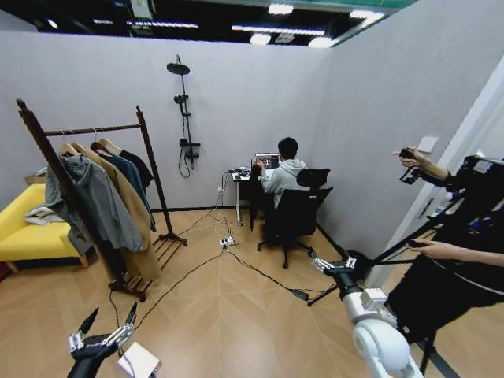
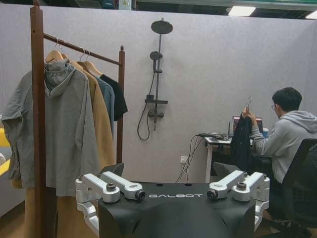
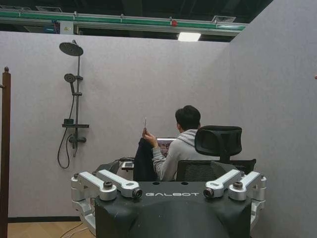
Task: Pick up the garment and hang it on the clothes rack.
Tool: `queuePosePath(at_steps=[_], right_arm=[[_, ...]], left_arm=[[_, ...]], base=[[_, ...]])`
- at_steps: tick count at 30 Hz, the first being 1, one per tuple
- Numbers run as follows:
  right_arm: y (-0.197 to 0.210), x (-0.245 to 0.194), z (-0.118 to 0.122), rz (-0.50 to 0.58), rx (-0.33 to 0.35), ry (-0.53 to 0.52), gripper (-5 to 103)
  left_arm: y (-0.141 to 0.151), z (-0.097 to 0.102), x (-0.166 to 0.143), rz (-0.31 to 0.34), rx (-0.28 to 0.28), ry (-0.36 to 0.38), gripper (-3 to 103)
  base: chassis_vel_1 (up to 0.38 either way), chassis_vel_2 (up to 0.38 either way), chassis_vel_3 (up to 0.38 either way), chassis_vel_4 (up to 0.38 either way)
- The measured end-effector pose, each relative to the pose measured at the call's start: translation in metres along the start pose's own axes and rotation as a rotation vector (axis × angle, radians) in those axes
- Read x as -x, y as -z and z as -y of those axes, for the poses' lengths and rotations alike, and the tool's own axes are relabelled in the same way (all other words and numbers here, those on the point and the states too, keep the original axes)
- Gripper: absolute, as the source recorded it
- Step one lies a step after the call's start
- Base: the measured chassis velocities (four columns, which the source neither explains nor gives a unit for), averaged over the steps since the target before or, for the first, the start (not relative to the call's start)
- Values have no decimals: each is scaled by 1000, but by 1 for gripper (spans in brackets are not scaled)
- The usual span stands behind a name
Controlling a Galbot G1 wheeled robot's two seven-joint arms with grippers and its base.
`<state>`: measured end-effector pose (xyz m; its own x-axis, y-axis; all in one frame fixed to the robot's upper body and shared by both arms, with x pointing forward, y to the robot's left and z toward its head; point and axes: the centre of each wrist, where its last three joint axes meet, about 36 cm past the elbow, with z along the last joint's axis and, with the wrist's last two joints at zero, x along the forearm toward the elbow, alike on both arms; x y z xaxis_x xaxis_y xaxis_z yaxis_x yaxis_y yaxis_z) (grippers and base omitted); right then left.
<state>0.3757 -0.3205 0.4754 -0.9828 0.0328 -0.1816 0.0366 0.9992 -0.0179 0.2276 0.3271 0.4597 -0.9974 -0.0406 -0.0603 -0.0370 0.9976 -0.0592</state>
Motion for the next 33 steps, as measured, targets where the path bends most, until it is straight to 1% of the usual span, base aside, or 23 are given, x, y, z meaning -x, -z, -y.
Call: queuePosePath(at_steps=[15, 22, 27, 33], right_arm=[[2, 0, -3, -8, -16, -14, 100], [4, -2, 4, -1, -21, 7, 100], [1, -3, 5, 5, -23, 13, 100], [0, -2, 4, 9, -21, 20, 100]], left_arm=[[0, 0, 0, 0, 0, 0, 100], [0, 0, 0, 0, 0, 0, 100], [0, 0, 0, 0, 0, 0, 100], [0, 0, 0, 0, 0, 0, 100]], base=[[0, 0, 0, 0], [-6, 7, 4, -2], [-72, 62, 73, -72], [-168, 158, 160, -169]])
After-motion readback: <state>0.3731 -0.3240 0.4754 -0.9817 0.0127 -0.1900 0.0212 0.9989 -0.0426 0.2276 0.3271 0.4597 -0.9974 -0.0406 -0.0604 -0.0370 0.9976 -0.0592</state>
